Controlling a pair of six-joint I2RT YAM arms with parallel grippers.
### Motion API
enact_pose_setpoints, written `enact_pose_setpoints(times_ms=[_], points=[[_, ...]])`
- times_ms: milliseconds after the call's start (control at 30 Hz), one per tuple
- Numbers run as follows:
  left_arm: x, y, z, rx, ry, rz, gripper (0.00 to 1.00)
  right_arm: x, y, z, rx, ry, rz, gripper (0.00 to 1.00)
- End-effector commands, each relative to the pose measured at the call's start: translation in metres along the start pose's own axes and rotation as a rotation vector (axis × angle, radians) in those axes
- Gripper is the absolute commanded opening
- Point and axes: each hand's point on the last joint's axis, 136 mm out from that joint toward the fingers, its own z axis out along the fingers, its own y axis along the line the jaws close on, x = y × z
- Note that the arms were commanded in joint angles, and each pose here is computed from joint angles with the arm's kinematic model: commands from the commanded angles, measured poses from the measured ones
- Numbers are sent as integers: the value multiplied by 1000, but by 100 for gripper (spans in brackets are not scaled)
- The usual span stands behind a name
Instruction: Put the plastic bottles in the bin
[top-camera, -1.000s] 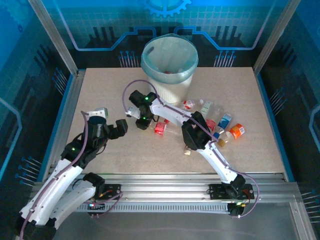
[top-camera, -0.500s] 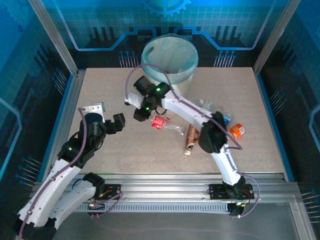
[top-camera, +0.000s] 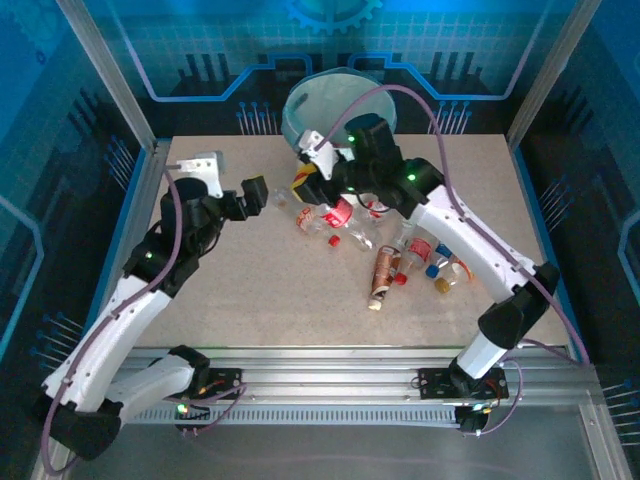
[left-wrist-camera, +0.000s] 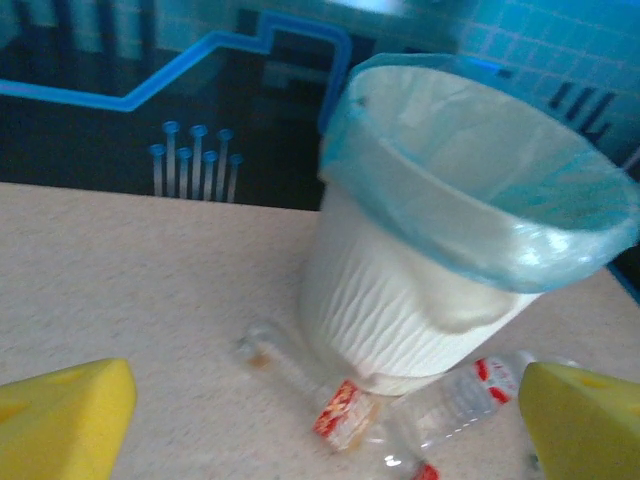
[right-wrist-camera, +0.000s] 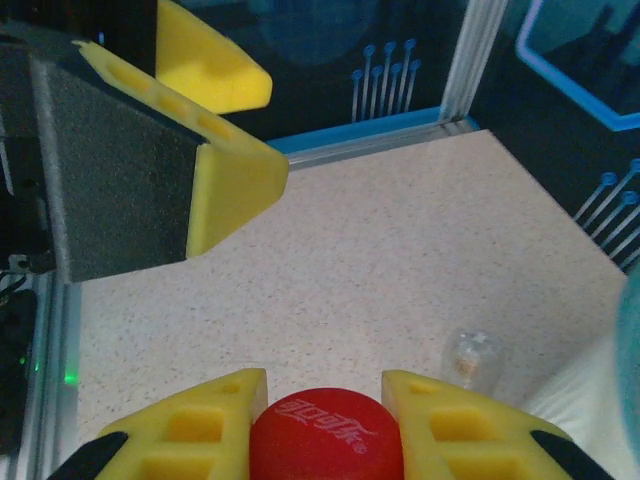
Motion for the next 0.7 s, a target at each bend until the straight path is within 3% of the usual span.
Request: enact_pose_setpoints(times_ms=[0, 300, 667], points=[[-29, -43, 9, 165, -61, -3, 99, -44, -6, -41, 37, -182, -21, 13], [-66, -86, 35, 235, -122, 4, 99, -113, -39, -120, 260, -459, -95, 14], [-91, -122, 48, 368, -130, -54, 99, -170, -106, -162, 591, -682, -167, 15]])
